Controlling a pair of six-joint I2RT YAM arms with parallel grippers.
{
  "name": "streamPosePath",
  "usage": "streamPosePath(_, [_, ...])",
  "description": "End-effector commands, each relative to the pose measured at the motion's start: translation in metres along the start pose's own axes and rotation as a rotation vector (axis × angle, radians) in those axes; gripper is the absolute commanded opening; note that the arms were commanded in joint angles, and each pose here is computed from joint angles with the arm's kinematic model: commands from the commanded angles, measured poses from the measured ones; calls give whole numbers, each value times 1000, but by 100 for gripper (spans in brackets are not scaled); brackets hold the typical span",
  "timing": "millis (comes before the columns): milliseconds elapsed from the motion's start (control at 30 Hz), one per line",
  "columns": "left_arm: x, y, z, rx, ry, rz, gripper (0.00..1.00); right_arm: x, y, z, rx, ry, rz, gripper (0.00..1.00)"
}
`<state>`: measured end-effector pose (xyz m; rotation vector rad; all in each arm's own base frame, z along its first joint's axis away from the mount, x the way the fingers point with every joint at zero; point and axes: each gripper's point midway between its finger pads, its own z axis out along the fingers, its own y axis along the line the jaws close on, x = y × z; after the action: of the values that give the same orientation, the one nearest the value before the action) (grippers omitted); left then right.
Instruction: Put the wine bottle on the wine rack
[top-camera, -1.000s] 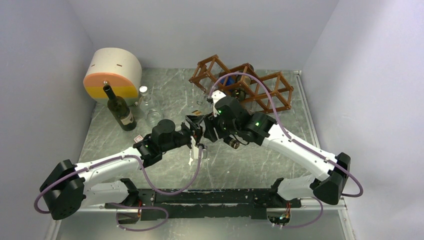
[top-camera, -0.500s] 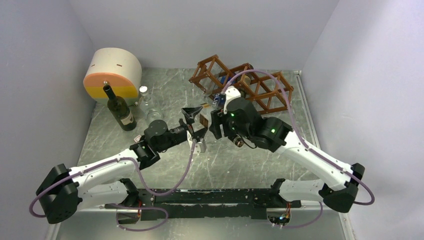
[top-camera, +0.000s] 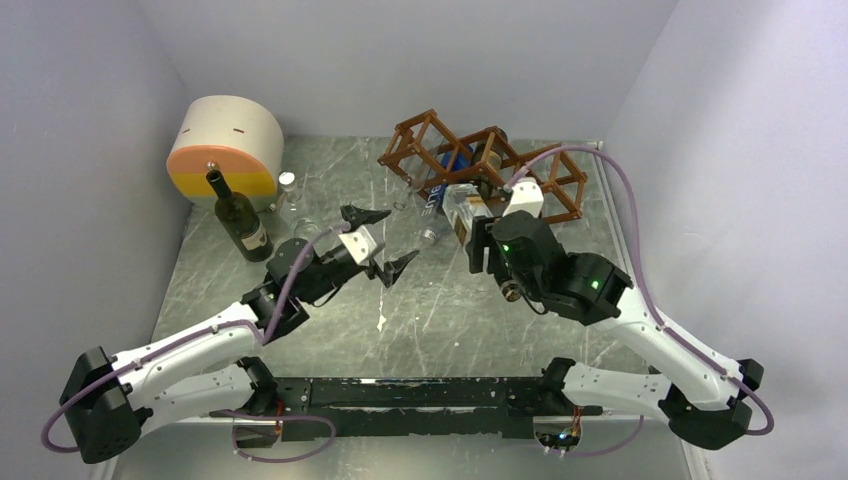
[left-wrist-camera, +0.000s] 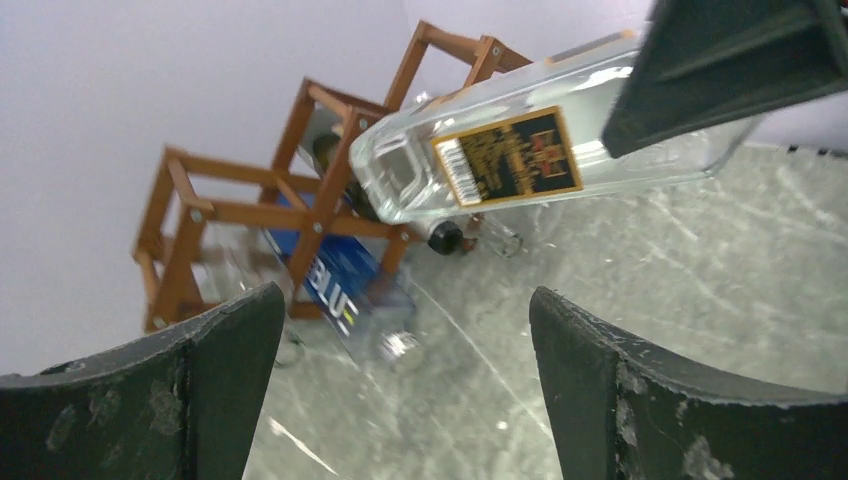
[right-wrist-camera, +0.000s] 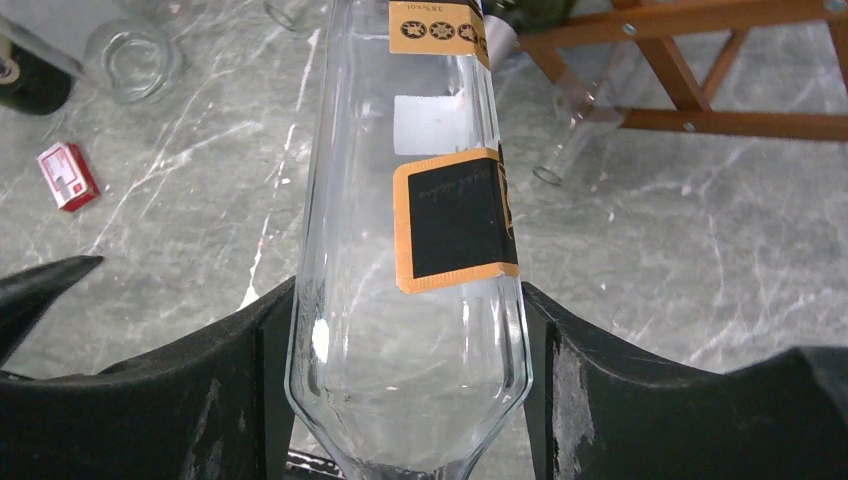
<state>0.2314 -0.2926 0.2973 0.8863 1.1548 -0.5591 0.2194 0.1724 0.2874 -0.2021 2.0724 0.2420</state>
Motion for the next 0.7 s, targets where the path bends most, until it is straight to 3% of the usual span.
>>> streamPosePath(0, [3, 8, -5, -134, 79, -374, 95, -23, -26, -19, 92, -131, 203, 0])
streamPosePath(233, [24, 4, -11, -217, 126, -603, 95, -4, -68, -29, 300, -146, 352, 0])
streamPosePath(367, [29, 0, -8, -252, 173, -751, 95, 5, -90, -29, 436, -163, 355, 0])
streamPosePath(500, [37, 10, -5, -402, 237, -933, 95, 6, -95, -26, 497, -169, 357, 0])
streamPosePath(667, [46, 13, 0, -473, 320, -983, 95, 12, -99, -14, 546, -142, 336, 0])
